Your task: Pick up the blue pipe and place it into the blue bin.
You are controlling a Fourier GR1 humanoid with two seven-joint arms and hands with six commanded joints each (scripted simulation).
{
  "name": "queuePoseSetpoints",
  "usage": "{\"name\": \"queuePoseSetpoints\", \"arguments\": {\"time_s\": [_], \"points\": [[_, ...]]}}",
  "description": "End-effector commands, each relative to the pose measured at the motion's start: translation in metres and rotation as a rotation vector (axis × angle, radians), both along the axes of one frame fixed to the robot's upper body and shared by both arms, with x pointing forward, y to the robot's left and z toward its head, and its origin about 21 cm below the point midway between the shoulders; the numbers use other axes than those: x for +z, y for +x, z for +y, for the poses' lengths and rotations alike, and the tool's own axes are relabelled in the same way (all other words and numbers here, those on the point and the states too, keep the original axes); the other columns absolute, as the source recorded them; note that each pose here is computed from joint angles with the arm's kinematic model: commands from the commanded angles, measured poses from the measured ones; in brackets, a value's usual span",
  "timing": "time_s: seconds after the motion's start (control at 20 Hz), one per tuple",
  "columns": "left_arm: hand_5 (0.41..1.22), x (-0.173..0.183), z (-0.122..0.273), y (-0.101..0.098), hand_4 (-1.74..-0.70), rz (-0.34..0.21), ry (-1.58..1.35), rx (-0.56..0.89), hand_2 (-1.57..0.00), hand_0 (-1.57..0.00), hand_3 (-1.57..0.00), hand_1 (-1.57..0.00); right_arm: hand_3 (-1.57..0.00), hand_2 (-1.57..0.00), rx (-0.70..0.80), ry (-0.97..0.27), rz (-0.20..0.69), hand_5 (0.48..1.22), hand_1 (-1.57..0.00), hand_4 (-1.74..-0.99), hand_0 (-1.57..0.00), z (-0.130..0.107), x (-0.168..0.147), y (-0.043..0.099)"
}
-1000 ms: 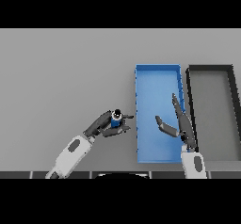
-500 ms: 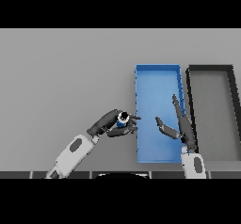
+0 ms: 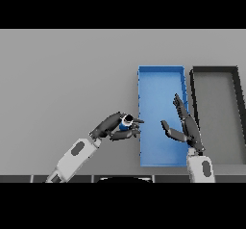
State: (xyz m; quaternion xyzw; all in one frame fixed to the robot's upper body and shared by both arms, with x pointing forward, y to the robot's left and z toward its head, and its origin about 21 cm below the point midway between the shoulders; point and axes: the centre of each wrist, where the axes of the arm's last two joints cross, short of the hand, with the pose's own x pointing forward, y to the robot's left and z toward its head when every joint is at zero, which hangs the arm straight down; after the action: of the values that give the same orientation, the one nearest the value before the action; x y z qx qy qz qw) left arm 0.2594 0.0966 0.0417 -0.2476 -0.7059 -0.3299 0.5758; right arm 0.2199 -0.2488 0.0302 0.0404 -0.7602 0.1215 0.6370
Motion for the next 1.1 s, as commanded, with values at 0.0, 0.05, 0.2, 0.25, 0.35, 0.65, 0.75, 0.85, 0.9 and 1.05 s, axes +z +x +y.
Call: {"name": "queuePoseSetpoints", "arguments": {"time_s": [0.0, 0.05, 0.2, 0.25, 0.35, 0.65, 0.75, 0.85, 0.9, 1.05], "points": [[1.22, 0.0, 0.0, 0.001, -1.74, 0.003, -0.002, 0.001, -1.57, -1.57, -1.5, -1.57, 0.0, 0.0, 0.054, 0.033, 0.003, 0.589, 0.0, -1.212, 0.0, -0.009, 0.007, 0.001], [1.22, 0.0, -0.002, 0.0, -1.74, 0.005, -0.004, -0.004, -1.57, -1.57, -1.5, -1.57, 0.0, 0.0, 0.119, 0.038, -0.014, 0.572, 0.0, -1.231, 0.0, -0.013, 0.022, 0.005], [1.221, 0.004, 0.0, 0.002, -1.74, -0.006, 0.002, -0.002, -1.57, -1.57, -1.49, -1.57, 0.0, 0.0, 0.32, 0.007, -0.027, 0.515, 0.0, -1.303, 0.0, -0.012, 0.063, 0.01], [1.221, 0.001, 0.001, 0.004, -1.74, -0.004, 0.007, -0.004, -1.57, -1.57, -1.49, -1.57, 0.0, 0.0, 0.374, -0.008, -0.022, 0.5, 0.0, -1.314, 0.0, -0.009, 0.075, 0.011], [1.221, 0.001, 0.002, 0.003, -1.74, -0.019, 0.006, -0.005, -1.57, -1.57, -1.49, -1.57, 0.0, 0.0, 0.471, -0.044, -0.02, 0.5, 0.0, -1.314, 0.0, 0.006, 0.089, 0.014], [1.221, 0.004, 0.003, 0.004, -1.74, -0.012, 0.016, -0.008, -1.57, -1.57, -1.49, -1.57, 0.0, 0.0, 0.672, -0.174, -0.052, 0.523, 0.0, -1.294, 0.0, 0.046, 0.114, 0.032], [1.221, 0.003, 0.0, 0.003, -1.74, -0.017, 0.006, -0.029, -1.57, -1.57, -1.49, -1.57, 0.0, 0.0, 0.726, -0.18, -0.057, 0.529, 0.0, -1.253, 0.0, 0.063, 0.121, 0.037], [1.221, 0.003, 0.003, 0.005, -1.74, -0.023, -0.008, -0.039, -1.57, -1.57, -1.52, -1.57, 0.0, 0.0, 0.758, -0.201, -0.041, 0.531, 0.0, -1.232, 0.0, 0.077, 0.122, 0.041], [1.221, 0.003, -0.002, 0.004, -1.74, -0.02, -0.013, -0.049, -1.57, -1.57, -1.53, -1.57, 0.0, 0.0, 0.776, -0.208, -0.04, 0.532, 0.0, -1.23, 0.0, 0.081, 0.124, 0.044], [1.221, 0.003, 0.0, 0.005, -1.74, -0.012, 0.002, -0.052, -1.57, -1.57, -1.54, -1.57, 0.0, 0.0, 0.812, -0.224, -0.054, 0.519, 0.0, -1.222, 0.0, 0.099, 0.128, 0.053]]}}
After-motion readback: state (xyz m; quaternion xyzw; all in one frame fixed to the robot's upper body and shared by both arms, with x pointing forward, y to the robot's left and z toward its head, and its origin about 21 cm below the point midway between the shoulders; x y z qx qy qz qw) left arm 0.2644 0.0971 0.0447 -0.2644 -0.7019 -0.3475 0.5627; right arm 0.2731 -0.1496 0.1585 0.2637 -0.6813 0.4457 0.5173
